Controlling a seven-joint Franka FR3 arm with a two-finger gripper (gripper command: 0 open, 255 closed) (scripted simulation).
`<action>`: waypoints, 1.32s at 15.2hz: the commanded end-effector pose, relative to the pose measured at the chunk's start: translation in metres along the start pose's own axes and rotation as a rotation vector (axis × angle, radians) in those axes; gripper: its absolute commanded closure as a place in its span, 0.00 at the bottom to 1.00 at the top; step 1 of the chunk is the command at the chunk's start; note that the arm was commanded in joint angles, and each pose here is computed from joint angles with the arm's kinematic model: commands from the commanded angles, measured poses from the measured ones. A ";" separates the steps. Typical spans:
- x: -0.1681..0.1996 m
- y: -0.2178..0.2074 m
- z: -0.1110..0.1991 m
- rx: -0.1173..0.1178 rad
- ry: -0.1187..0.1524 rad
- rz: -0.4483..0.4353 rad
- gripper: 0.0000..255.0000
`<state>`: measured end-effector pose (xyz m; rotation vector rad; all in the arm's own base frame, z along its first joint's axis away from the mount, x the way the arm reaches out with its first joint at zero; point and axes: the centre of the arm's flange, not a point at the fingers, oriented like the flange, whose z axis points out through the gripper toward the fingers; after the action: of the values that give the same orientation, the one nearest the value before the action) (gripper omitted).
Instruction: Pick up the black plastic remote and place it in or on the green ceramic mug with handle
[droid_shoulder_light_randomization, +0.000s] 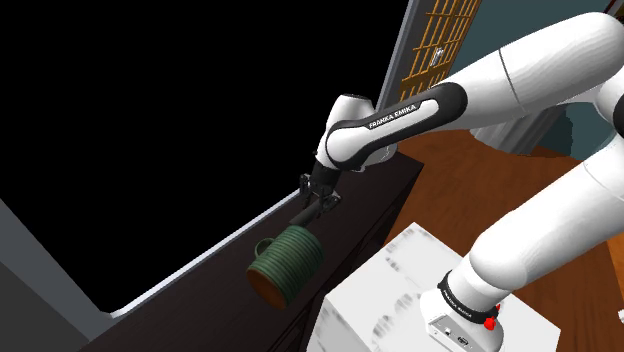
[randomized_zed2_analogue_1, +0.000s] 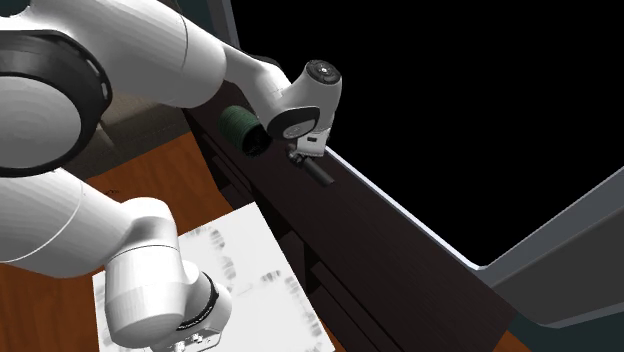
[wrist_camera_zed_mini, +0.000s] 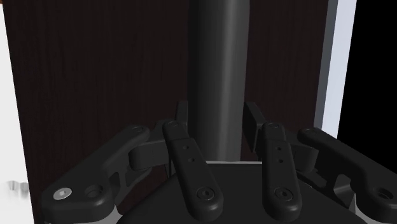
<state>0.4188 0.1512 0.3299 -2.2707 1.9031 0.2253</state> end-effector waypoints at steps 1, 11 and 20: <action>-0.003 0.000 -0.009 -0.001 0.000 0.000 1.00; -0.015 -0.002 -0.061 -0.001 0.000 0.000 1.00; -0.026 -0.003 -0.107 -0.001 0.000 0.000 1.00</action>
<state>0.4186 0.1504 0.4343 -2.2707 1.9033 0.2256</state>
